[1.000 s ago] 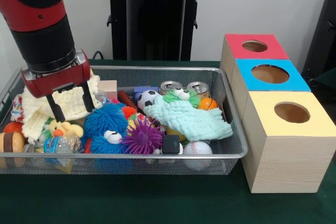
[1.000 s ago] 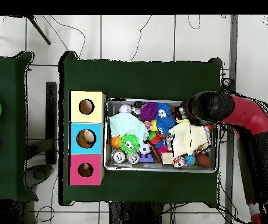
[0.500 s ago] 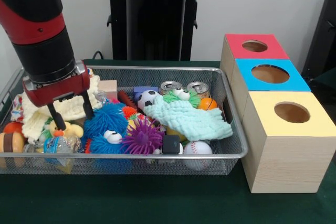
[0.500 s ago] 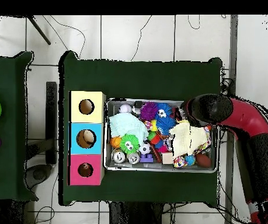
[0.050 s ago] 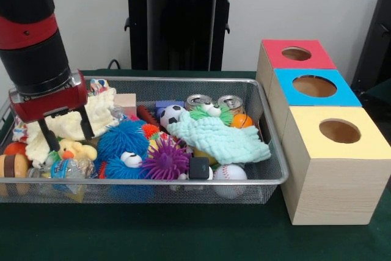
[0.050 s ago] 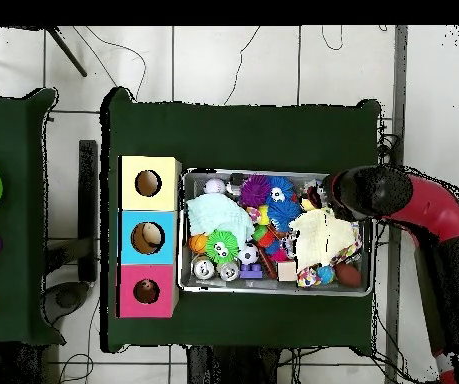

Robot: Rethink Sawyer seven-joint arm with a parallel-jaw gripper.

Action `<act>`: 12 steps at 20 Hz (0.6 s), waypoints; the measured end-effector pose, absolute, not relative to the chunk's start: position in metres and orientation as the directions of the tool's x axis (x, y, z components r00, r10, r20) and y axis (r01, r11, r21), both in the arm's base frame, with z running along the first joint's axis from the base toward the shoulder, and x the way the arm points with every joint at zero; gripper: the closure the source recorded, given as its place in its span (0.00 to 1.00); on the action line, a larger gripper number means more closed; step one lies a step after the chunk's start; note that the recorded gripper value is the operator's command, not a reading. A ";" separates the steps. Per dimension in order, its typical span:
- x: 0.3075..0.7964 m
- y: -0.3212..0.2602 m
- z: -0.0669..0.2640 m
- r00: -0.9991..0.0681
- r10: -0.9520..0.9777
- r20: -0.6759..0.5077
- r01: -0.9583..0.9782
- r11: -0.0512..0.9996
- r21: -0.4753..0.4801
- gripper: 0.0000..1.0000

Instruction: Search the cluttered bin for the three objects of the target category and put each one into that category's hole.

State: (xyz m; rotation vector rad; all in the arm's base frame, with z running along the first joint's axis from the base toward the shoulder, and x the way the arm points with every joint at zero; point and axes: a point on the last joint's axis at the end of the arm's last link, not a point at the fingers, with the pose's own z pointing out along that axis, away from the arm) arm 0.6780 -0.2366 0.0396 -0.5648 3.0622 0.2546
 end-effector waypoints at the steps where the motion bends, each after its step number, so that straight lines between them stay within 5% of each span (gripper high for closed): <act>1: 0.677 -0.240 0.039 -0.935 -0.352 -0.045 -0.354 0.922 0.154 0.00; 12: 0.665 -0.253 0.023 -0.931 -0.364 -0.036 -0.365 0.920 0.146 0.00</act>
